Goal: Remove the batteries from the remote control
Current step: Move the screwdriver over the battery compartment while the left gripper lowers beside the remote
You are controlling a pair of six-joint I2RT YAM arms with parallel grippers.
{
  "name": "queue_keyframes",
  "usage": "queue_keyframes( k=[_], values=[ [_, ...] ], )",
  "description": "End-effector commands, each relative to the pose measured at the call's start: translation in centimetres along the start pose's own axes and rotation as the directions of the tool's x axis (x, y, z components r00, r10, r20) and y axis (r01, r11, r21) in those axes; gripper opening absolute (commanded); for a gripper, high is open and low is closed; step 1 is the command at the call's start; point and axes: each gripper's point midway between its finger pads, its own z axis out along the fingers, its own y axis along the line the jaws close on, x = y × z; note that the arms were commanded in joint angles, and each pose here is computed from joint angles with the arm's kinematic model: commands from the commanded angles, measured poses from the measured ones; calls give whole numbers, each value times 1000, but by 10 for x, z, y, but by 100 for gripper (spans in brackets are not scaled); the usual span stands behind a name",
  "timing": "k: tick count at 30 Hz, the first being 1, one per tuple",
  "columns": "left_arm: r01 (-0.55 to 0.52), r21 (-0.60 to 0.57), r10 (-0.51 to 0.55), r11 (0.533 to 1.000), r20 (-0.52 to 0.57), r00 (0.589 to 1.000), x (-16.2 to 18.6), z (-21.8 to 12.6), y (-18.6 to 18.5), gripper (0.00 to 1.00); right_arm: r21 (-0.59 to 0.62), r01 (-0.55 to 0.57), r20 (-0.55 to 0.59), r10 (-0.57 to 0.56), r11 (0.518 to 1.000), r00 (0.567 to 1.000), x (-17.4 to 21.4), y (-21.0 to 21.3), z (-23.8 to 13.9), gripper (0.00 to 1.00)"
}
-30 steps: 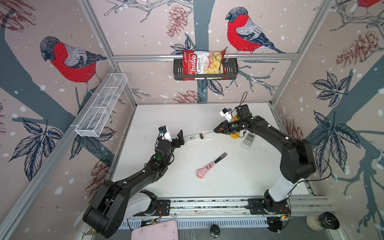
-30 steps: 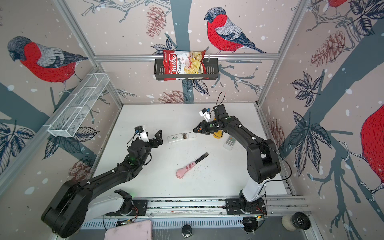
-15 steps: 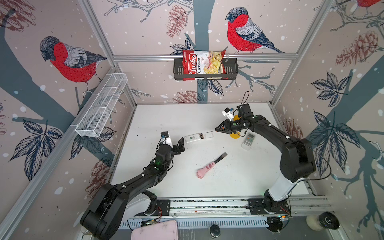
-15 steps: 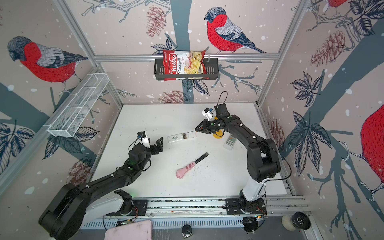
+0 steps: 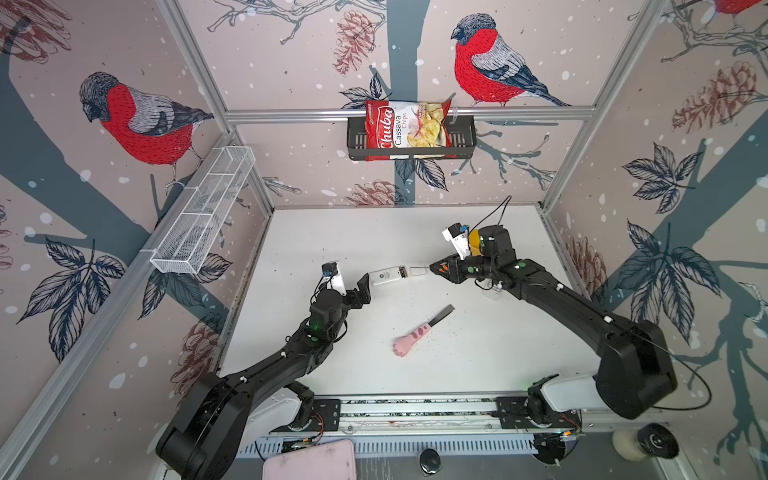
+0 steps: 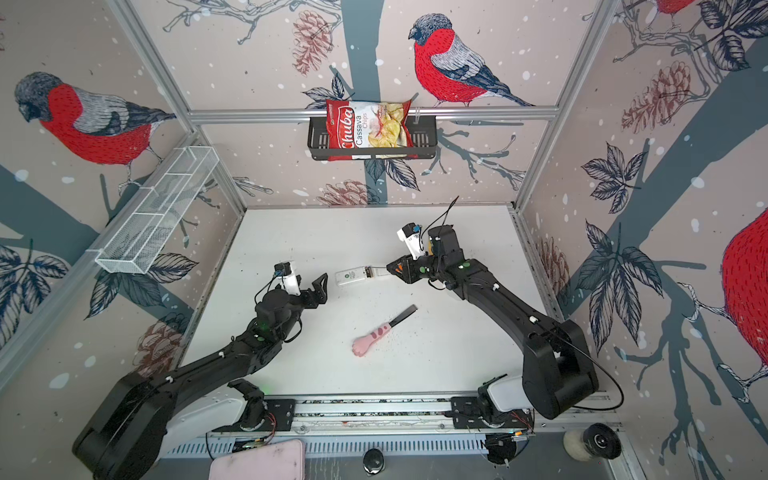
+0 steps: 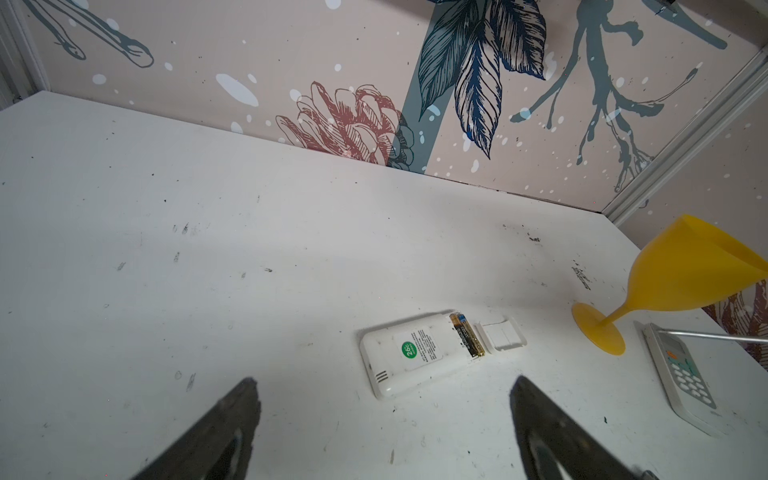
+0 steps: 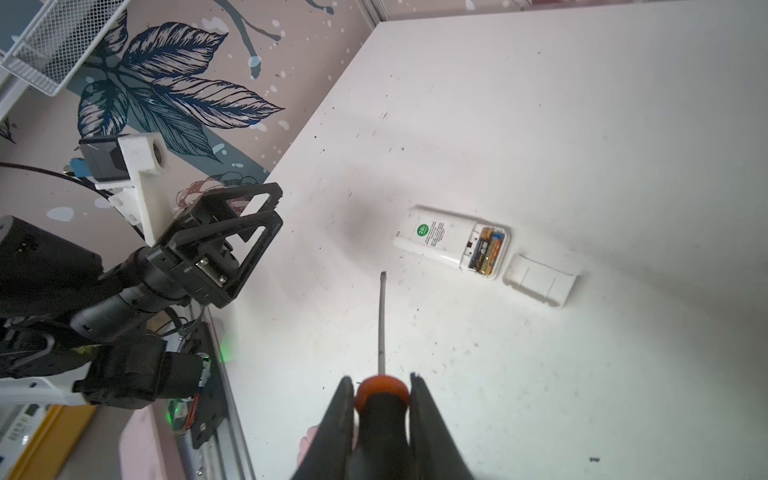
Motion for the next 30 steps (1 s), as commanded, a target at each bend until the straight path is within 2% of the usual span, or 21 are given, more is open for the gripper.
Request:
queue_keyframes(
  k=[1, 9, 18, 27, 30],
  values=[
    [-13, 27, 13, 1000, 6, 1000, -2, -2, -5, 93, 33, 154, 74, -156, 988, 985, -13, 3, -1, 0],
    [1, 46, -1, 999, 2, 1000, 1, 0, -8, 94, 60, 320, 114, -325, 945, 939, -5, 17, -11, 0],
    [1, 49, 0, 999, -12, 1000, 4, 0, -8, 93, 74, 385, 76, -390, 920, 918, 7, 15, -13, 0],
    [14, 75, -12, 997, -32, 999, 8, -1, -12, 93, 96, 478, 105, -487, 873, 867, 15, 26, -25, 0],
    [20, 81, -17, 996, -33, 999, 8, 0, -13, 92, 89, 466, 113, -474, 880, 873, 17, 28, -27, 0]
  ],
)
